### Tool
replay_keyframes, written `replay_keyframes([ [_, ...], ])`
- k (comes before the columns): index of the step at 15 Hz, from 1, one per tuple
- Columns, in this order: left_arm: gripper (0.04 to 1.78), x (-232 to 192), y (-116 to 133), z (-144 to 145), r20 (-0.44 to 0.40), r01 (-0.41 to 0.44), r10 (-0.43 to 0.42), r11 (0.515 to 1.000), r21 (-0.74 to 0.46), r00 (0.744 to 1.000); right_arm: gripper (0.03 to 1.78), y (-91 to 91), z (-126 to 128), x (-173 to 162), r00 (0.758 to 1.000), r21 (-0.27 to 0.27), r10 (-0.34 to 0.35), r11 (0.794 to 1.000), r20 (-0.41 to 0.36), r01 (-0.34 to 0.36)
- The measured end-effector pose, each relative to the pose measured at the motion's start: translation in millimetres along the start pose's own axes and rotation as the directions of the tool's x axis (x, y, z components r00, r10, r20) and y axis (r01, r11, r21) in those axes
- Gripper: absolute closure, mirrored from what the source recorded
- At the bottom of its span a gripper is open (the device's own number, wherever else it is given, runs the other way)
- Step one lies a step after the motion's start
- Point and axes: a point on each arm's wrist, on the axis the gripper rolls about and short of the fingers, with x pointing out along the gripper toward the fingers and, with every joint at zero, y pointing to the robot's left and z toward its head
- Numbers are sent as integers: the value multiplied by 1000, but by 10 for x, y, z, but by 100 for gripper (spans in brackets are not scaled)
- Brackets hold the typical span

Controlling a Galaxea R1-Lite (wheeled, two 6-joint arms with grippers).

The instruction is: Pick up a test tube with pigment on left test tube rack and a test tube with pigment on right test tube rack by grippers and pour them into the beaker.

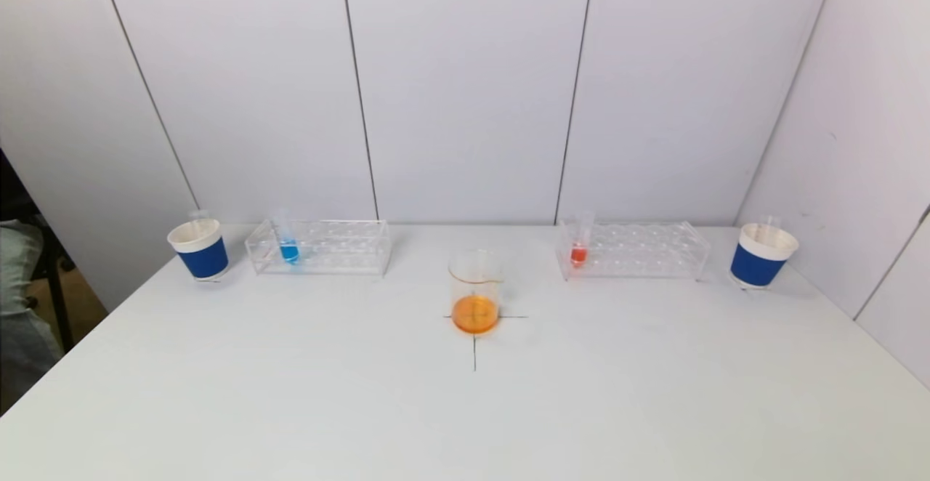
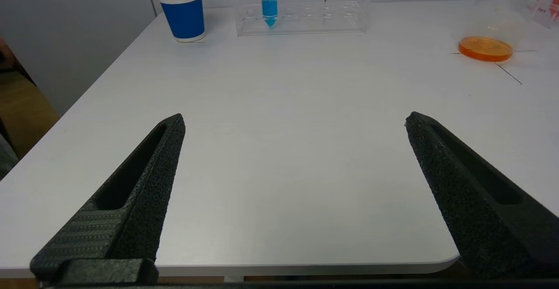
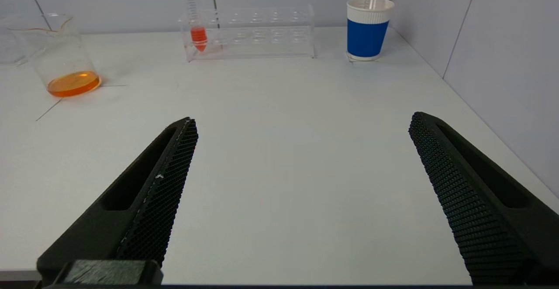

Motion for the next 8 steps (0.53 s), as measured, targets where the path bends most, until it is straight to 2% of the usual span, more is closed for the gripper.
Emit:
replay_keyframes([
  [8,6,0,0,-1,0,1,-1,1000,-9,1000,5,0,2,0,1000,-1,1,1000,2,-1],
])
